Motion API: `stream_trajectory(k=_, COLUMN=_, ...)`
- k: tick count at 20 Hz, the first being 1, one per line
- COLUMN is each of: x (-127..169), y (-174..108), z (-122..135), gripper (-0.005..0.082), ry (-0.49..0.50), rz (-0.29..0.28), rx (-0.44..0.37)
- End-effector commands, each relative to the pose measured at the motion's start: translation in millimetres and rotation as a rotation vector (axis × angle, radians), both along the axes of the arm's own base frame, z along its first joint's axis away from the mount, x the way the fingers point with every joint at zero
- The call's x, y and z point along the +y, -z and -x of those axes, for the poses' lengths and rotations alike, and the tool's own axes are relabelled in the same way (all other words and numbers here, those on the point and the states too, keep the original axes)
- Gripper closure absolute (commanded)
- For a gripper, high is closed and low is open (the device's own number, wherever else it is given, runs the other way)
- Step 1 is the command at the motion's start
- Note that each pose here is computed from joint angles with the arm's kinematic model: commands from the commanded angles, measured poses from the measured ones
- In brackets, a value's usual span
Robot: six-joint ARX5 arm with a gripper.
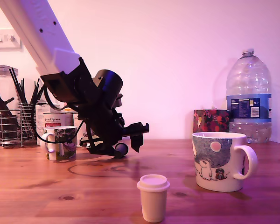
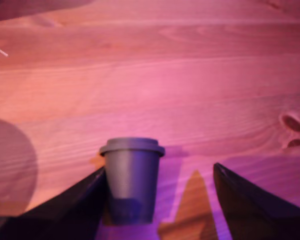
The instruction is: Pick up the coffee capsules from the table one by one and drop them inside the nearest coffee cup
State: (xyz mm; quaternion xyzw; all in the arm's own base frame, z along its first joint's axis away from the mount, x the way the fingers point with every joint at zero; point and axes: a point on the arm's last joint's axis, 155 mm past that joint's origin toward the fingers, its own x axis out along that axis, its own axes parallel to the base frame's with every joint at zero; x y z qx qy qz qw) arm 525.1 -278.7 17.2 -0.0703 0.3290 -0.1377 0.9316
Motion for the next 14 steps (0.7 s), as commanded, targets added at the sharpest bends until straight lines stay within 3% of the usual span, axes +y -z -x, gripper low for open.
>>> stream_trajectory(k=1, x=9.6, y=43.3, z=19.0, gripper=0.0264, ry=0.008, rz=-0.049, rx=0.109)
stream_trajectory(k=6, x=8.5, y=47.3, z=23.8, gripper=0.0426, ry=0.026, rz=-0.048, rx=0.137)
stream_trajectory(k=14, x=5.5, y=46.0, z=25.7, gripper=0.0593, ry=0.058, rz=-0.067, rx=0.156)
